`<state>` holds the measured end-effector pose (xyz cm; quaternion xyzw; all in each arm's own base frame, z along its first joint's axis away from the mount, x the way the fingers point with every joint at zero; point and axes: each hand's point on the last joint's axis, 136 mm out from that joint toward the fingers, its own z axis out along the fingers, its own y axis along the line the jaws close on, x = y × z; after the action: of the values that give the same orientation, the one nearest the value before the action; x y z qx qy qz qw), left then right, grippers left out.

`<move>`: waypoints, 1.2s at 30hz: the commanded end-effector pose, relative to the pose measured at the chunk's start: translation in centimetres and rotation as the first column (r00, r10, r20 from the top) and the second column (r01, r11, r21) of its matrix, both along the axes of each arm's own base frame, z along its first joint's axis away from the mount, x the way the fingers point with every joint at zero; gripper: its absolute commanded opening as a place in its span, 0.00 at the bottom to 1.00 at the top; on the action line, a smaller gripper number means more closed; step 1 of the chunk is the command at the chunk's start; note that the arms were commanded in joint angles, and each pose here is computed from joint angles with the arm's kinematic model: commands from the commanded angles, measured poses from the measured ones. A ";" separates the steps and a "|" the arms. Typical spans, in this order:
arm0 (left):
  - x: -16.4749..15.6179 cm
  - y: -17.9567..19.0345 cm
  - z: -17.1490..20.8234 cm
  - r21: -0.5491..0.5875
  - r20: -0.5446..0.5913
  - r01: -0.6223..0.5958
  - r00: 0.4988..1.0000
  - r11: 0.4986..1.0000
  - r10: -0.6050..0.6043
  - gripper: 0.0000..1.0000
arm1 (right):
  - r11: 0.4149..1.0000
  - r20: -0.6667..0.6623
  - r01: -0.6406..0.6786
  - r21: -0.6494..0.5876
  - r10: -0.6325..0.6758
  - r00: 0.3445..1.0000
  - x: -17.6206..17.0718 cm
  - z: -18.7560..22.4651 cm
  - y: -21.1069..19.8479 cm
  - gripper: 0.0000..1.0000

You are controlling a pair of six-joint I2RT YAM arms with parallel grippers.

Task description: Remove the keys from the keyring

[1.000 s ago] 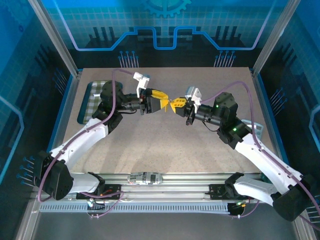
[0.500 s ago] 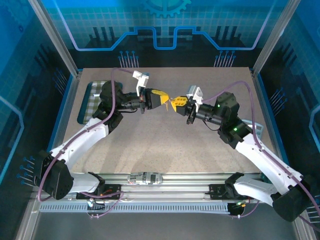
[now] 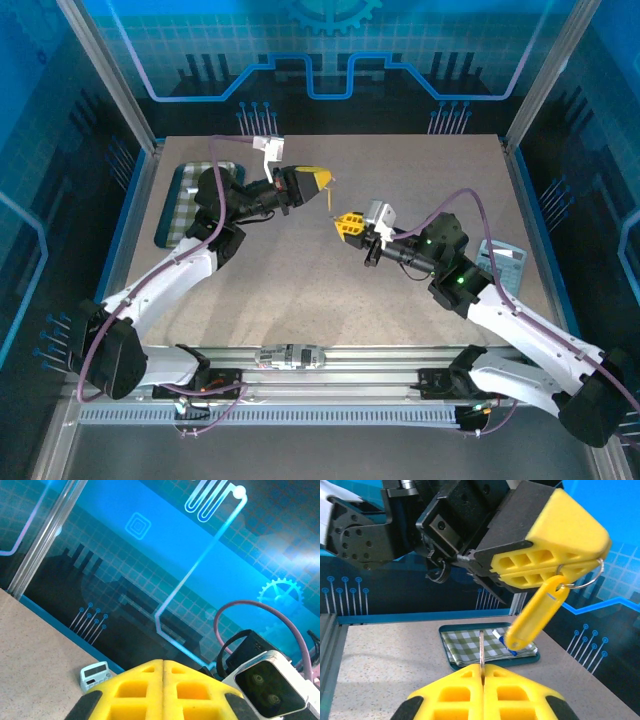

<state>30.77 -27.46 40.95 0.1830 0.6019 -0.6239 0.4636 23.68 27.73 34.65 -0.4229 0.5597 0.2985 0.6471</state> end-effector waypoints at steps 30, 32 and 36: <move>12.6 9.1 -31.2 0.707 -0.268 -0.444 0.553 0.550 0.789 0.12 | 0.836 -0.801 0.498 -0.229 -0.453 0.391 15.8 -27.5 -8.8 0.00; 12.7 9.6 -31.4 0.721 -0.248 -0.453 0.538 0.524 0.806 0.25 | 0.831 -0.820 0.508 -0.228 -0.445 0.360 16.1 -28.6 -9.2 0.00; 12.6 10.2 -30.4 0.726 -0.219 -0.473 0.530 0.499 0.819 0.49 | 0.812 -0.825 0.531 -0.240 -0.459 0.329 16.4 -29.3 -10.2 0.00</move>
<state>42.50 -18.12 8.62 -0.1159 0.8951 -0.2117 0.3749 38.91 18.07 4.49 -0.0248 0.9034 0.2660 0.3353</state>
